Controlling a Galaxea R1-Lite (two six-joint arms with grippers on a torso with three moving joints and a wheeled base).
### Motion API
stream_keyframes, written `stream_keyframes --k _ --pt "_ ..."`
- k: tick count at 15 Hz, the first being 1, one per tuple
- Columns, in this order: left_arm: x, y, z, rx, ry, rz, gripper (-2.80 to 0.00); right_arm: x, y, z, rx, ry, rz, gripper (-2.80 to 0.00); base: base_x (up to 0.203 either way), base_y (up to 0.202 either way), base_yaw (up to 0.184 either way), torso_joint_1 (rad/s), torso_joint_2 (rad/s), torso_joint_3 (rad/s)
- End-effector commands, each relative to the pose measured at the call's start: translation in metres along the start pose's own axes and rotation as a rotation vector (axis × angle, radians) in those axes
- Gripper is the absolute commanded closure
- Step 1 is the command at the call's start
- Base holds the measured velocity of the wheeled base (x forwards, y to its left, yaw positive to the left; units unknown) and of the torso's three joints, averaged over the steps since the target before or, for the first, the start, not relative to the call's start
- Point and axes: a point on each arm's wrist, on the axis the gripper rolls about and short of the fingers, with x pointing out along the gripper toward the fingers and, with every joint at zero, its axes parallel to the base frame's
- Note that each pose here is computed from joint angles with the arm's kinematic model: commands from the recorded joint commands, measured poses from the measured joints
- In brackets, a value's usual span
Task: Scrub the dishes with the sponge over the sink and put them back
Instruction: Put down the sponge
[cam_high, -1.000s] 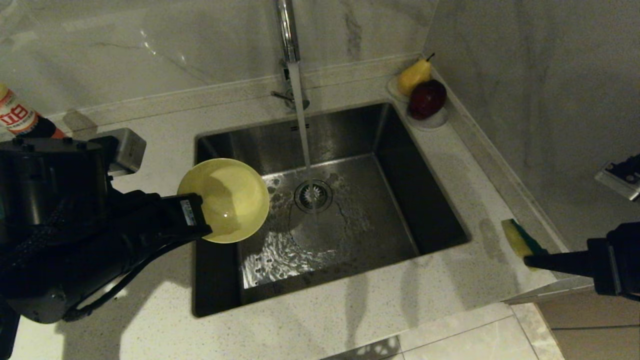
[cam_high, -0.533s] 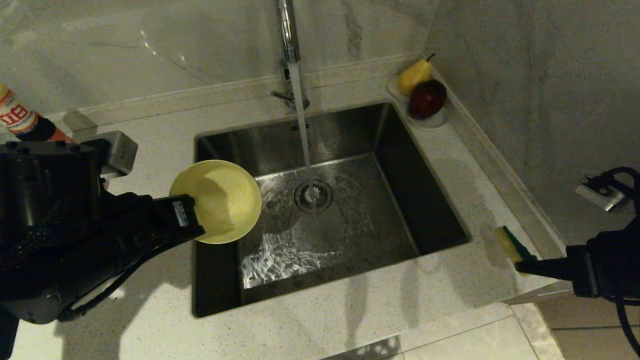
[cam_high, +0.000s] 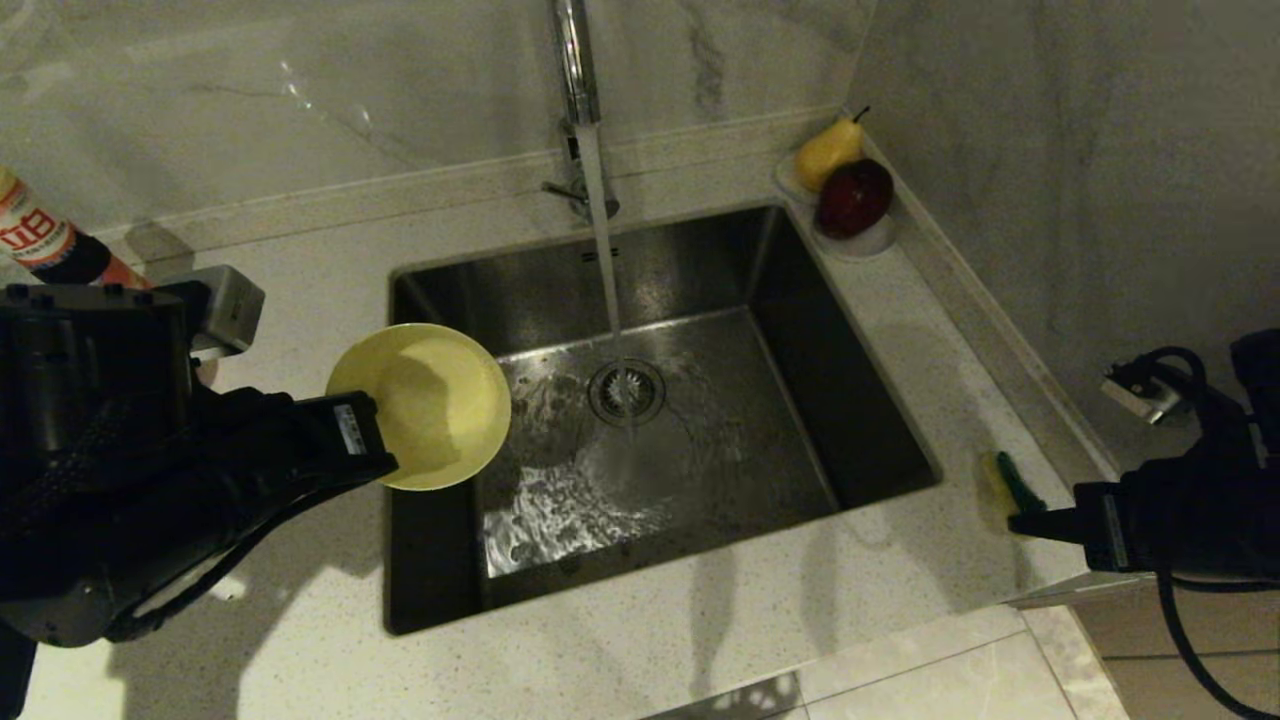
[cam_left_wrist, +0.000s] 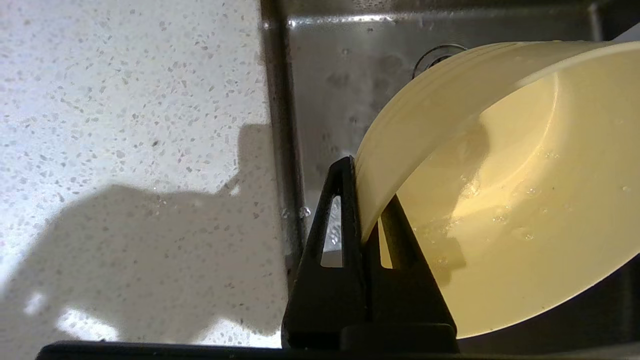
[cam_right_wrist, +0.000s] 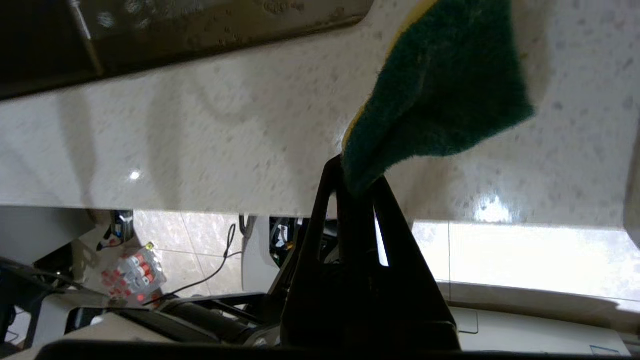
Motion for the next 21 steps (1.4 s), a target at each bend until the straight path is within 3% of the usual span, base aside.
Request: stream_keyframes --k 1,13,15,16,21 --pt "-0.003 0.000 0.005 -0.008 -0.015 -0.002 0.00 0.009 -0.002 0.000 0.007 0.025 -0.002 0.00 0.000 0.000 0.000 0.000 0.00 0.000" --pt "-0.001 -0.001 0.004 -0.013 -0.011 -0.009 0.00 0.024 -0.001 0.005 0.003 0.044 0.005 0.00 0.000 0.000 0.000 0.000 0.00 0.000" --pt "-0.001 0.000 0.004 -0.014 -0.011 -0.010 0.00 0.029 -0.004 0.004 0.004 0.052 -0.036 0.00 0.000 0.000 0.000 0.000 0.00 0.000" --pt "-0.001 -0.001 0.005 -0.016 -0.012 -0.014 0.00 0.028 -0.003 0.005 0.003 0.046 -0.034 -2.80 0.000 0.000 0.000 0.000 0.00 0.000" --pt "-0.003 0.003 0.005 -0.019 -0.017 -0.005 0.00 0.017 0.004 0.015 -0.012 -0.004 -0.013 -2.80 0.000 0.000 0.000 0.000 0.00 0.000"
